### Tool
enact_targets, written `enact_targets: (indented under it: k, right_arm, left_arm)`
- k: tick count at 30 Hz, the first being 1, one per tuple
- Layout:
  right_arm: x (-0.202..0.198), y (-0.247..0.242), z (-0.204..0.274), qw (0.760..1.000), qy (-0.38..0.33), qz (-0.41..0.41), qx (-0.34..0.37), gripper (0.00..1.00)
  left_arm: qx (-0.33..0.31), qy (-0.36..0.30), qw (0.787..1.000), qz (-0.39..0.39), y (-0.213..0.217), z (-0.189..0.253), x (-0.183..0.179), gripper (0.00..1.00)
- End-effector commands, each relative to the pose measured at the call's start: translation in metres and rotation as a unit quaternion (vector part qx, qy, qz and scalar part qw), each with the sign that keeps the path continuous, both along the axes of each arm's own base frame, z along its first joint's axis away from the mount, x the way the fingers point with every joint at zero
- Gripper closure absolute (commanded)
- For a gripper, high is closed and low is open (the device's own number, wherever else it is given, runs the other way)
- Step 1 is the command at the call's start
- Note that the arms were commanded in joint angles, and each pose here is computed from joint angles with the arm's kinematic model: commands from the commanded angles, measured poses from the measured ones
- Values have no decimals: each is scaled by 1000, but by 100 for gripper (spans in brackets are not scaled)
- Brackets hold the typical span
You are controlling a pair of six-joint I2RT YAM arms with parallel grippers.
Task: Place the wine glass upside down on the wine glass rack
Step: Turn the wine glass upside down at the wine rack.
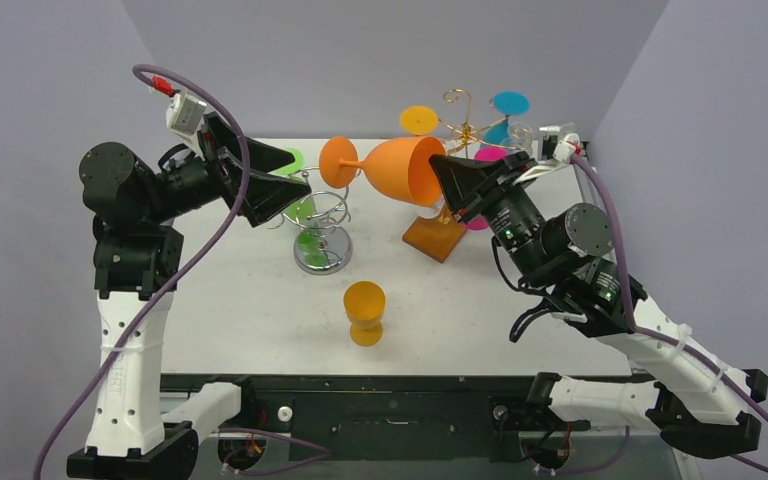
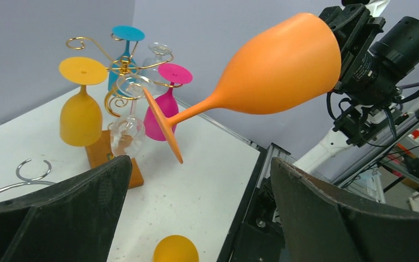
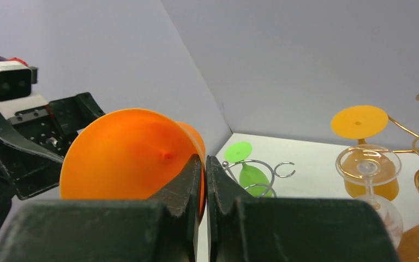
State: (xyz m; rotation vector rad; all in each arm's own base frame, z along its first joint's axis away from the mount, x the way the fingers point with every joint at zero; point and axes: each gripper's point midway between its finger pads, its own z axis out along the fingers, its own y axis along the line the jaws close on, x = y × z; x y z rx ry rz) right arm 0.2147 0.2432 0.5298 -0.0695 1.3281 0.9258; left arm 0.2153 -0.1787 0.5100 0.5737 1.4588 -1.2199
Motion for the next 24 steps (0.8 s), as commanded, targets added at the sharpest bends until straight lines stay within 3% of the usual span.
enact_targets:
  k: [1, 5, 7, 14, 24]
  right_arm:
    - [0, -7, 9, 1000, -11, -18, -3, 100]
    - [-5, 8, 7, 1000, -14, -17, -16, 100]
    - [-11, 16, 8, 999, -18, -13, -23, 100]
    - [-19, 25, 10, 999, -28, -16, -34, 100]
    - [-31, 37, 9, 997, -46, -27, -64, 100]
  left_arm:
    - [16, -31, 999, 32, 5, 6, 1, 4]
    - [9, -3, 999, 34, 1, -2, 9, 1]
    - [18, 22, 999, 45, -2, -14, 16, 12]
    - [47, 45, 995, 79, 2, -33, 29, 26]
    - [51, 72, 995, 37, -5, -42, 20, 80]
